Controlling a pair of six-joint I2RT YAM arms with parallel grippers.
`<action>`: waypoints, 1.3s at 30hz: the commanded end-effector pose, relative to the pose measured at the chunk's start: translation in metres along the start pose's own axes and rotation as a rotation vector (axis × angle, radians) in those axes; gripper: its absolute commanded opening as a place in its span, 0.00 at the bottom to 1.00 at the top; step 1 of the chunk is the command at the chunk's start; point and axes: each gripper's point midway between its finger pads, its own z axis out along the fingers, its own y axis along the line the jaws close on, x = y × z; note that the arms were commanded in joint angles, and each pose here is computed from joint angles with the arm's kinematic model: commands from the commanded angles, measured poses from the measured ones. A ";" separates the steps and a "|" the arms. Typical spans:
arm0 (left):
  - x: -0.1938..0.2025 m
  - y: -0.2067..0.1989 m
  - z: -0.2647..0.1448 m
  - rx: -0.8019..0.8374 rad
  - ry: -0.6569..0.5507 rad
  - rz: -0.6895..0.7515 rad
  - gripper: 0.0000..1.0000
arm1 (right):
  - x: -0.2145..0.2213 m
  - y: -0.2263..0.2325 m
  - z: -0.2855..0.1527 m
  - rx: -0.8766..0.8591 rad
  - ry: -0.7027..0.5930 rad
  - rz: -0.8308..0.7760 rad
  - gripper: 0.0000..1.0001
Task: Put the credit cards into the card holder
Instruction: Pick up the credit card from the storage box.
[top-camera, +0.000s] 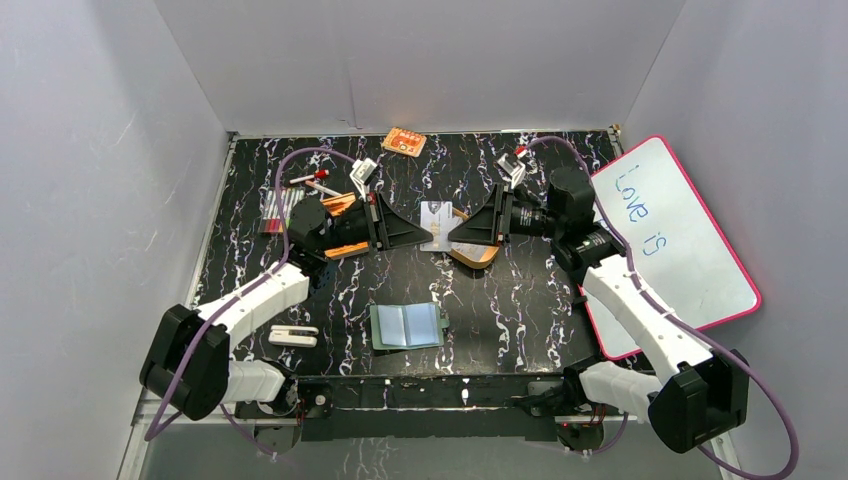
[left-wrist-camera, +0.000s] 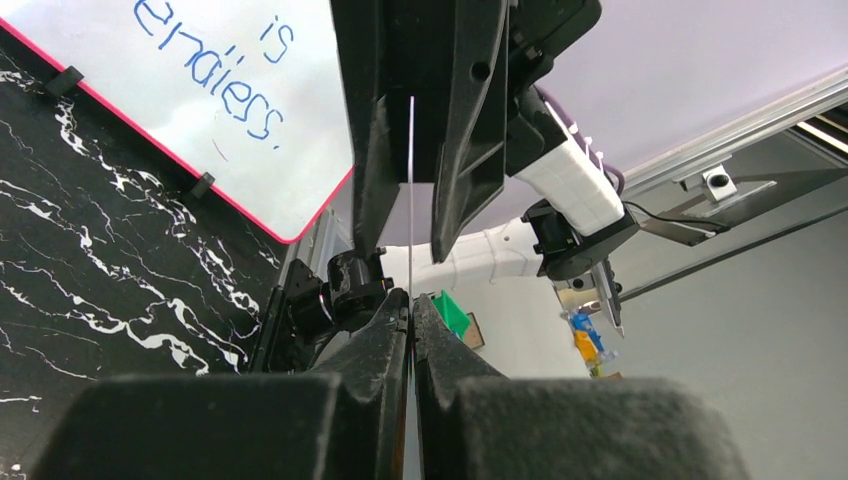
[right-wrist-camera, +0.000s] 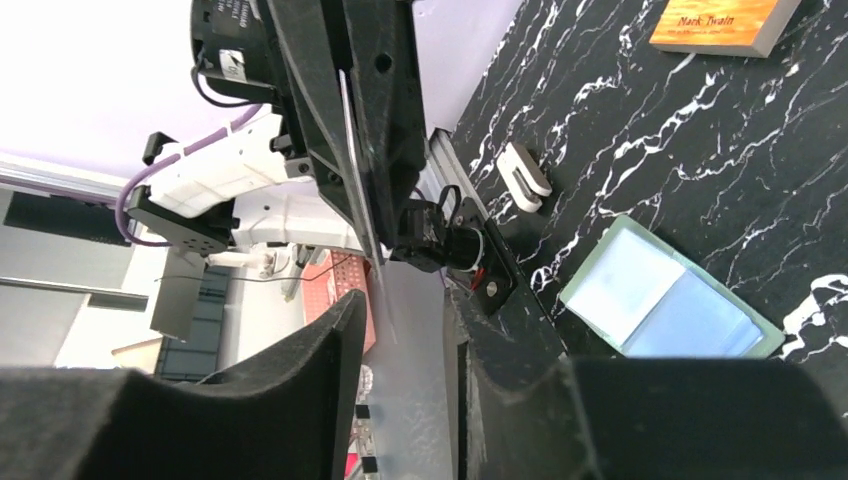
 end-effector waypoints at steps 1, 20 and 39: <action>-0.008 -0.018 -0.002 0.031 -0.052 0.045 0.00 | -0.004 0.017 -0.004 -0.056 -0.055 -0.049 0.45; -0.007 -0.017 -0.003 0.024 -0.066 0.023 0.00 | -0.013 0.029 0.009 -0.120 -0.084 -0.050 0.32; 0.028 0.034 -0.059 -0.426 -0.076 0.136 0.86 | 0.013 -0.022 -0.003 0.215 -0.024 -0.137 0.00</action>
